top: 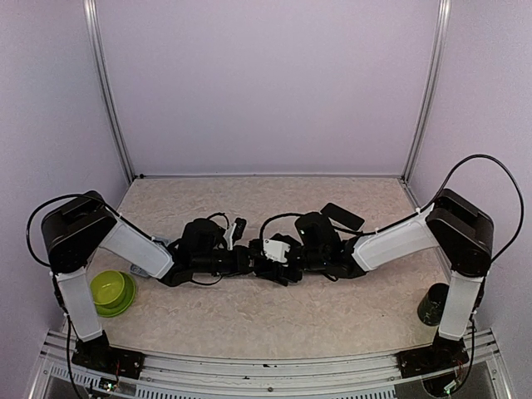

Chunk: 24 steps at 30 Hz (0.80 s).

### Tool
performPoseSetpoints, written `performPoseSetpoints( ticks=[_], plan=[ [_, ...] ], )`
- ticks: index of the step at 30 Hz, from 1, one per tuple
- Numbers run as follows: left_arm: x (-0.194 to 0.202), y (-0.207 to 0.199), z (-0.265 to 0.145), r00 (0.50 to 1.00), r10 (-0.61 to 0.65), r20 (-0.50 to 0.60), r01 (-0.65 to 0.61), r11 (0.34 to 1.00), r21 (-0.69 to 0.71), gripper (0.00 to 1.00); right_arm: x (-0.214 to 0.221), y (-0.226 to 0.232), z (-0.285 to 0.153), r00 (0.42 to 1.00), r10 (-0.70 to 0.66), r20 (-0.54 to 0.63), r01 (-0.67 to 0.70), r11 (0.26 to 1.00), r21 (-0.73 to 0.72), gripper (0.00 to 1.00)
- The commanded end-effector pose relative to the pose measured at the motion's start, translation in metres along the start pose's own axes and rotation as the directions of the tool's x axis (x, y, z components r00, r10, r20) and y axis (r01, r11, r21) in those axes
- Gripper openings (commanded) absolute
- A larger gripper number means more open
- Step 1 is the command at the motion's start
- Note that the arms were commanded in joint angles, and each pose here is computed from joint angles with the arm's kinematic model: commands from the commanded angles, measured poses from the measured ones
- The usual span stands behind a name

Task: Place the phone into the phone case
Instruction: Pass from the right arm to the left

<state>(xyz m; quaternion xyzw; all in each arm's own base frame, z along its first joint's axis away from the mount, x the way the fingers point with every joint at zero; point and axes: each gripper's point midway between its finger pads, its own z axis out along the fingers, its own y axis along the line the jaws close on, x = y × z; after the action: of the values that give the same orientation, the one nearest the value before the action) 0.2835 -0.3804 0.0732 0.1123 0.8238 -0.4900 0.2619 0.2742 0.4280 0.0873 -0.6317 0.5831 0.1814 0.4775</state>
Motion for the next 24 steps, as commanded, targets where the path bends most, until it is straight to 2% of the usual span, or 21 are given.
performPoseSetpoints(
  ticks=[1,7,11,14,19,21,24],
  plan=[
    [0.002,-0.001,0.004,1.0,0.01,-0.012,-0.01,1.0,0.005,0.17,-0.015,-0.006,0.005,0.999,-0.031,0.023,0.03,0.999,0.029,0.56],
    [0.002,0.0,0.003,1.0,0.008,-0.007,-0.008,1.0,0.0,0.05,-0.014,-0.006,0.005,0.999,-0.037,0.011,0.036,0.999,0.033,0.59],
    [0.002,0.0,0.003,1.0,0.009,-0.006,-0.009,1.0,0.001,0.0,-0.012,-0.006,0.004,0.999,-0.037,0.003,0.037,0.999,0.033,0.64],
    [0.001,-0.001,0.001,1.0,0.009,-0.001,-0.009,1.0,0.003,0.0,-0.015,-0.007,0.0,0.999,-0.046,0.002,0.046,0.998,0.037,0.71],
    [-0.002,-0.001,-0.006,1.0,0.012,0.022,-0.012,1.0,0.004,0.0,-0.021,-0.01,-0.014,0.997,-0.082,-0.001,0.082,0.995,0.054,0.88],
    [-0.005,-0.001,-0.011,0.999,0.015,0.039,-0.015,1.0,0.003,0.0,-0.023,-0.012,-0.02,0.995,-0.095,-0.003,0.095,0.994,0.059,0.99],
    [-0.013,-0.003,-0.019,0.998,0.018,0.068,-0.018,1.0,0.01,0.0,-0.029,-0.015,-0.03,0.995,-0.098,-0.003,0.098,0.993,0.069,1.0]
  ],
)
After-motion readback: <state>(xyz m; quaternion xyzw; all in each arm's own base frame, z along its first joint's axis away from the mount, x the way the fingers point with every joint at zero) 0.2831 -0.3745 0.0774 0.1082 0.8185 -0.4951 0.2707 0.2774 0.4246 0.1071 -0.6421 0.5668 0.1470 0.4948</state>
